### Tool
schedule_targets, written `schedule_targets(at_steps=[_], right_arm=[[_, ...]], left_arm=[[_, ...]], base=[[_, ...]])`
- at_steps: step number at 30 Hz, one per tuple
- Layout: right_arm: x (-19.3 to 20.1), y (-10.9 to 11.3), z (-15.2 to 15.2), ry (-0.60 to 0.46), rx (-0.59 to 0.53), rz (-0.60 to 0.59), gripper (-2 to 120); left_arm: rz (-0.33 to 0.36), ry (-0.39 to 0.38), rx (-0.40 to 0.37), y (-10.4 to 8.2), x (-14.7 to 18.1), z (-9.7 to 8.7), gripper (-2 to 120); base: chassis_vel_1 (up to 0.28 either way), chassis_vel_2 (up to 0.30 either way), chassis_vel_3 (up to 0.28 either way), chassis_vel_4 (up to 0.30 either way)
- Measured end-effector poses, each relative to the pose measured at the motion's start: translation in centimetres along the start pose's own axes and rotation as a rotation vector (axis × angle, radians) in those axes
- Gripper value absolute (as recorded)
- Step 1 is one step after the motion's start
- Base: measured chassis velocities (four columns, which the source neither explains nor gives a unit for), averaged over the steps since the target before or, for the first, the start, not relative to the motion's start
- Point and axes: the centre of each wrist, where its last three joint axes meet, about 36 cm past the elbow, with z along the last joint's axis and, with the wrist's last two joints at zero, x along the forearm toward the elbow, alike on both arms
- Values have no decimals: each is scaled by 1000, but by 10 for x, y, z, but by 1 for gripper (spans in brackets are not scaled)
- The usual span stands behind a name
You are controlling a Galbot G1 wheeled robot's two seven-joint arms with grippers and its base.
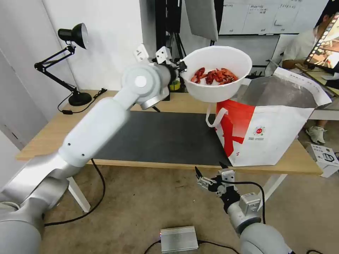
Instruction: Pick up the trash from the table and place it into the takeout bag.
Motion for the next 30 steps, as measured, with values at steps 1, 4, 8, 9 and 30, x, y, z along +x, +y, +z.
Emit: schedule_targets(at_steps=[1,4,8,9,30], right_arm=[[0,0,0,0,0,0,100],[0,0,0,0,0,0,100],[0,0,0,0,0,0,100],[0,0,0,0,0,0,100],[0,0,0,0,0,0,100]], left_arm=[[4,3,11,-5,-4,1,0],[6,6,29,-11,-10,3,0],[14,9,52,-21,-17,8,0],[17,10,63,-24,-19,9,0],[20,33,146,-73,-49,51,0]], base=[[0,0,0,0],[0,0,0,0],[0,0,0,0],[0,0,0,0],[0,0,0,0]])
